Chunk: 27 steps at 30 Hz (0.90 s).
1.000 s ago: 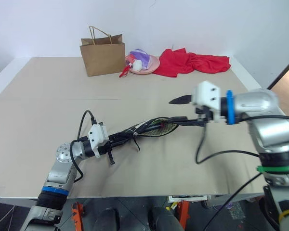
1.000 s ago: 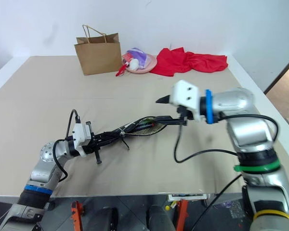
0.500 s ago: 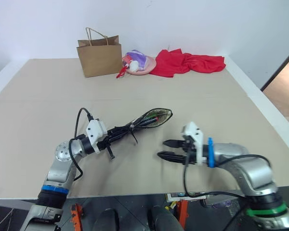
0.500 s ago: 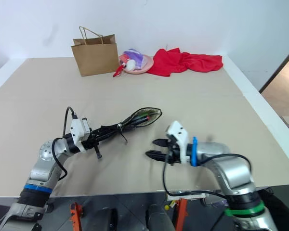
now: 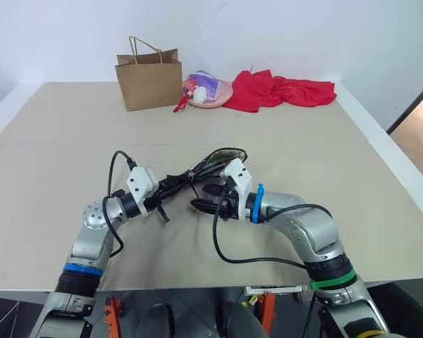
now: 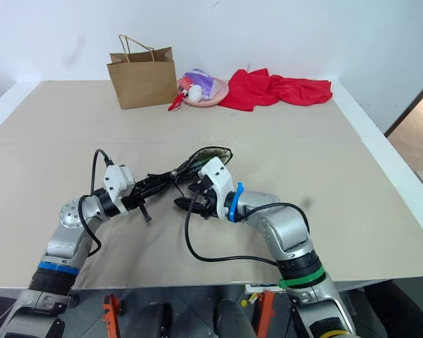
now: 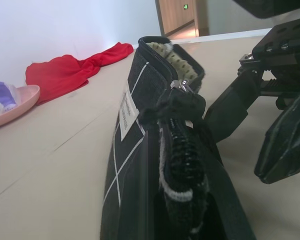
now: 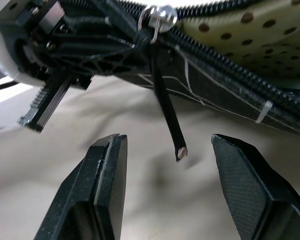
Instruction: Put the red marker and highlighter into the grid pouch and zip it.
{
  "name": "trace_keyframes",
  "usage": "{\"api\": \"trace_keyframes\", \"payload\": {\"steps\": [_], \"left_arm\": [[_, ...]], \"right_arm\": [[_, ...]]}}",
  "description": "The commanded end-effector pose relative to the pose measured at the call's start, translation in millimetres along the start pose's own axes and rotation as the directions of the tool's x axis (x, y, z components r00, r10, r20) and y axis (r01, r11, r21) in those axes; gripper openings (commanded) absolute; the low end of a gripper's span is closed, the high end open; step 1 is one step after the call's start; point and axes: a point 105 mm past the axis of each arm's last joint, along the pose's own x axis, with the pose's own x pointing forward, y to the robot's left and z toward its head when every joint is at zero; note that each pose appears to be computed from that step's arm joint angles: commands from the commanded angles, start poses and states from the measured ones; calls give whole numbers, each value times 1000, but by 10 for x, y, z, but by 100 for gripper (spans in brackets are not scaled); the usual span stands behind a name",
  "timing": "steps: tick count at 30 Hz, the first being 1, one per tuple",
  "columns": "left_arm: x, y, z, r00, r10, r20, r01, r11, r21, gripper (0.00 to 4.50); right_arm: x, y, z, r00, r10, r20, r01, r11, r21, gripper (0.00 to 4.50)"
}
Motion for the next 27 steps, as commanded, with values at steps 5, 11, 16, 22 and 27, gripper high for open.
{"api": "trace_keyframes", "payload": {"steps": [5, 11, 16, 22, 27], "left_arm": [[78, -3, 169, 999, -19, 32, 18, 999, 43, 0], [100, -28, 181, 999, -24, 39, 23, 999, 31, 0], [105, -51, 167, 999, -26, 39, 25, 999, 26, 0], [76, -48, 132, 999, -19, 34, 18, 999, 28, 0], [66, -51, 131, 999, -20, 31, 19, 999, 28, 0]], "right_arm": [[55, -48, 203, 998, -19, 52, 21, 999, -45, 110], [85, -58, 197, 998, -28, 56, 31, 999, -42, 3], [35, -77, 175, 998, -35, 55, 38, 998, -46, 3], [-511, -525, 30, 975, -221, -12, 219, 972, -91, 3], [-1125, -941, 28, 910, -412, -50, 399, 902, -163, 3]]}}
